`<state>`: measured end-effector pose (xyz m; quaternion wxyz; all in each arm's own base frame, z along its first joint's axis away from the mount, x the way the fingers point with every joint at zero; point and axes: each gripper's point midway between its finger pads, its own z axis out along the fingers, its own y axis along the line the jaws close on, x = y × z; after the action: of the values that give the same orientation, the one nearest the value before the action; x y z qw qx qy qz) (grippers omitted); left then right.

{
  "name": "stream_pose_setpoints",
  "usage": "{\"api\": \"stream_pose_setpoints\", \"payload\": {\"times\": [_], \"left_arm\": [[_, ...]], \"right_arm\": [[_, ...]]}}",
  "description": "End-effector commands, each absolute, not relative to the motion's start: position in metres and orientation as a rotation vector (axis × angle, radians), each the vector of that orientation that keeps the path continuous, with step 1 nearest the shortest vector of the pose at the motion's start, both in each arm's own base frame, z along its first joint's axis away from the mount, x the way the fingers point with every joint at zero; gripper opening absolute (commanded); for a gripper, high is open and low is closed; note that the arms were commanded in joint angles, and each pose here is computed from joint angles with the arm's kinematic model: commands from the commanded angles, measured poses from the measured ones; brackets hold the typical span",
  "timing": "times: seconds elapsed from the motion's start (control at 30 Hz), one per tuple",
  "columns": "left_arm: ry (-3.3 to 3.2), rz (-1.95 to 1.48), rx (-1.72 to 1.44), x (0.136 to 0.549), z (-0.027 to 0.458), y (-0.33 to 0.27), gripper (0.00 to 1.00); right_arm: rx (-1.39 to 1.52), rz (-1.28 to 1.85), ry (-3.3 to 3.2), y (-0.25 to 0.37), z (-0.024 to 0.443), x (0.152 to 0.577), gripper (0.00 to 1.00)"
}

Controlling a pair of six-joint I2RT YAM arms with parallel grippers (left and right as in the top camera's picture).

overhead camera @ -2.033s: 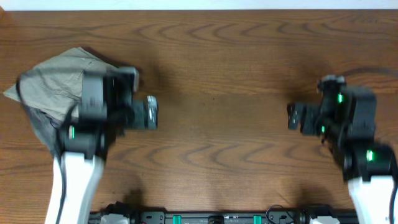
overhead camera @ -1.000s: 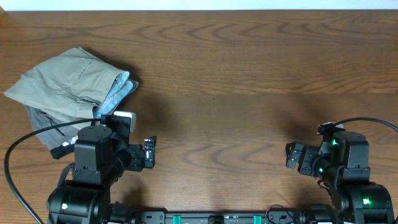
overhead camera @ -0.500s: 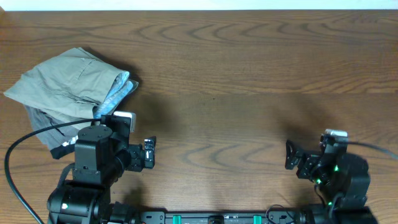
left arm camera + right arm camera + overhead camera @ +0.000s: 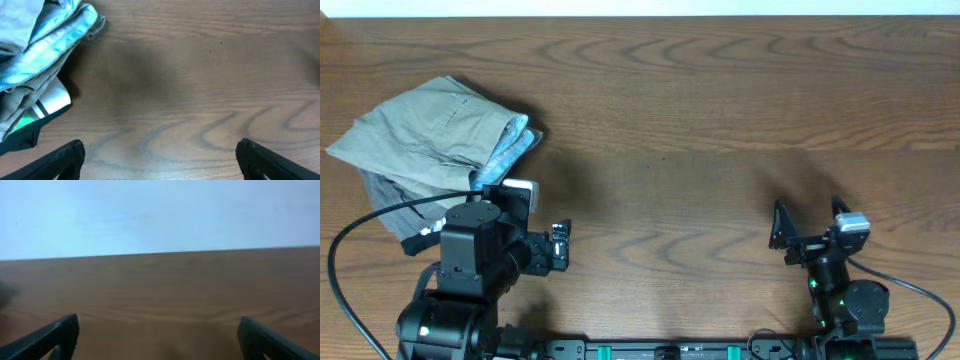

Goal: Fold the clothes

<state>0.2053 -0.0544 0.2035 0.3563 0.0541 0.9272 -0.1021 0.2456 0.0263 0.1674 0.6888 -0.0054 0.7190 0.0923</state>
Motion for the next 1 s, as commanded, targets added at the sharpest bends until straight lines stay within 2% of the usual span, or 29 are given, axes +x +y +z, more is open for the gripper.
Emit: {"api": "stream_pose_setpoints", "payload": {"times": [0.0, 0.07, 0.97], "left_arm": [[2.388, -0.257, 0.139, 0.205, 0.205, -0.054, 0.98], [2.388, -0.257, 0.139, 0.205, 0.205, -0.054, 0.98], [2.388, -0.257, 0.139, 0.205, 0.205, -0.054, 0.98]], "right_arm": [[-0.136, 0.067, 1.588, 0.024, 0.169, 0.245, 0.99], [-0.175, 0.033, 1.631, 0.024, 0.158, 0.245, 0.99], [-0.128, 0.072, 1.632, 0.023, 0.159, 0.245, 0.99]]}}
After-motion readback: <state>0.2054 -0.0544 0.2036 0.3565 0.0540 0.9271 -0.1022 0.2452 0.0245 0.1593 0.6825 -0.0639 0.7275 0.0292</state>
